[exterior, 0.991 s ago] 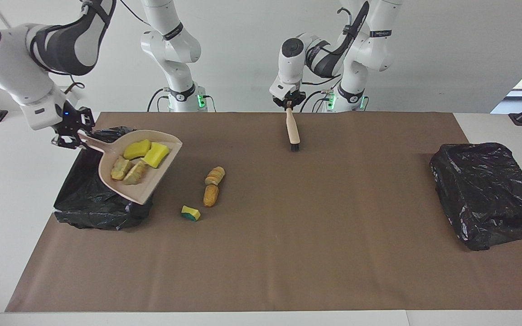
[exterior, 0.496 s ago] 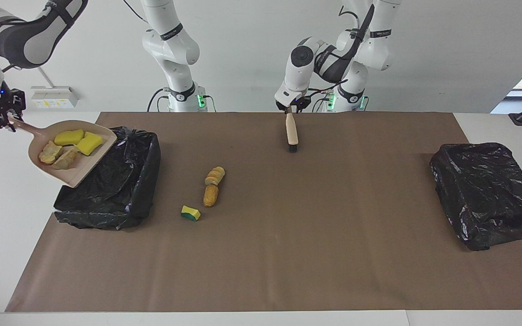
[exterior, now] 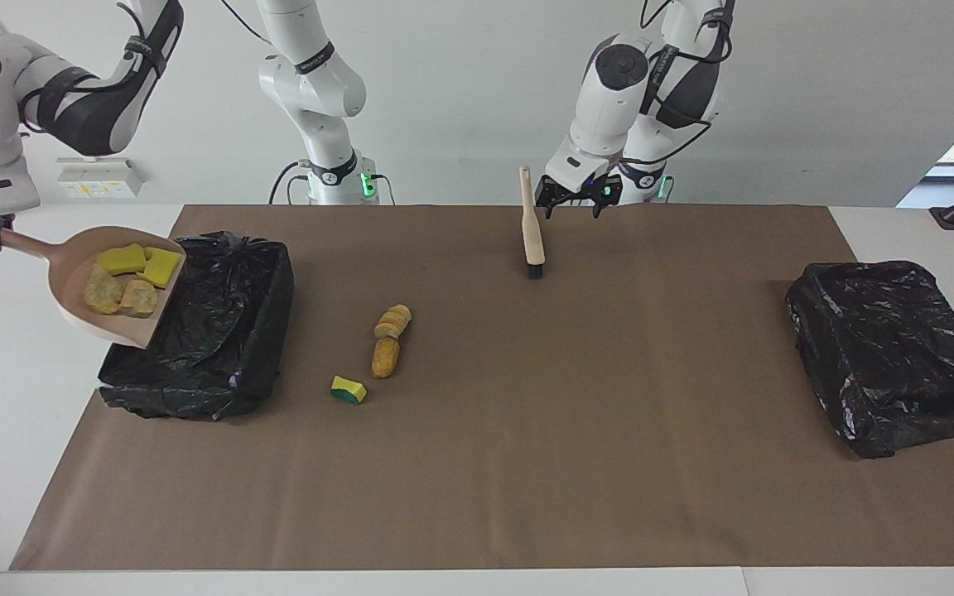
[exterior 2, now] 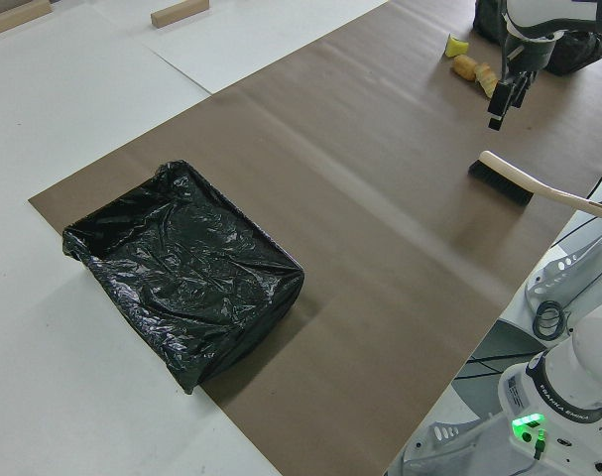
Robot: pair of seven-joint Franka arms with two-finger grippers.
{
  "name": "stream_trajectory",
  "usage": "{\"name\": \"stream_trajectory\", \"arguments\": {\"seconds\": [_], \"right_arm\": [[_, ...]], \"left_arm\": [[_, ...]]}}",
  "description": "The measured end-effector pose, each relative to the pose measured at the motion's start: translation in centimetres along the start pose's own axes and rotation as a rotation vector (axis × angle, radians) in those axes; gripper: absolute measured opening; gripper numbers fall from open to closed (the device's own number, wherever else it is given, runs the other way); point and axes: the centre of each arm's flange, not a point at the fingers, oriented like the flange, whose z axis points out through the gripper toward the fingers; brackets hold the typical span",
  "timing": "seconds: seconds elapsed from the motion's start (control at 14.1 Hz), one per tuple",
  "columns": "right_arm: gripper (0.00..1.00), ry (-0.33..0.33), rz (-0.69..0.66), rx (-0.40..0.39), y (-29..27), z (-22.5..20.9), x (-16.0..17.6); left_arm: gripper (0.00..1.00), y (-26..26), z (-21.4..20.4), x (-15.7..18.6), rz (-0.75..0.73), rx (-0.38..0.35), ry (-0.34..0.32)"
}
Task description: Sweep and dump trash in bin
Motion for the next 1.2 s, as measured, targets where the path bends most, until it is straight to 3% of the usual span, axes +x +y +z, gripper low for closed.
{"name": "stream_trajectory", "arguments": {"seconds": [0.21, 0.42, 0.64, 0.99, 1.2], "right_arm": [[0.32, -0.04, -0.038, 0.002, 0.0, 0.7, 0.4], [0.32, -0.064, -0.055, 0.004, 0.1, 0.6, 0.4], [0.32, -0.099, -0.088, -0.002, 0.6, 0.0, 1.0], [0.32, -0.151, -0.116, -0.026, 1.0, -2.0, -0.3], [0.32, -0.222, -0.16, -0.057, 1.5, -5.3, -0.5]], "left_arm": [[1.0, -4.2, -5.1, 3.2, 0.052, 0.029, 0.043], [1.0, -8.5, -10.9, 5.4, 0.081, 0.031, 0.01], [1.0, -12.3, -16.4, 5.5, 0.107, 0.024, 0.001], [1.0, -15.0, -19.1, 7.5, 0.126, 0.014, -0.031], [1.0, -15.5, -19.4, 8.5, 0.147, 0.009, -0.027]]}}
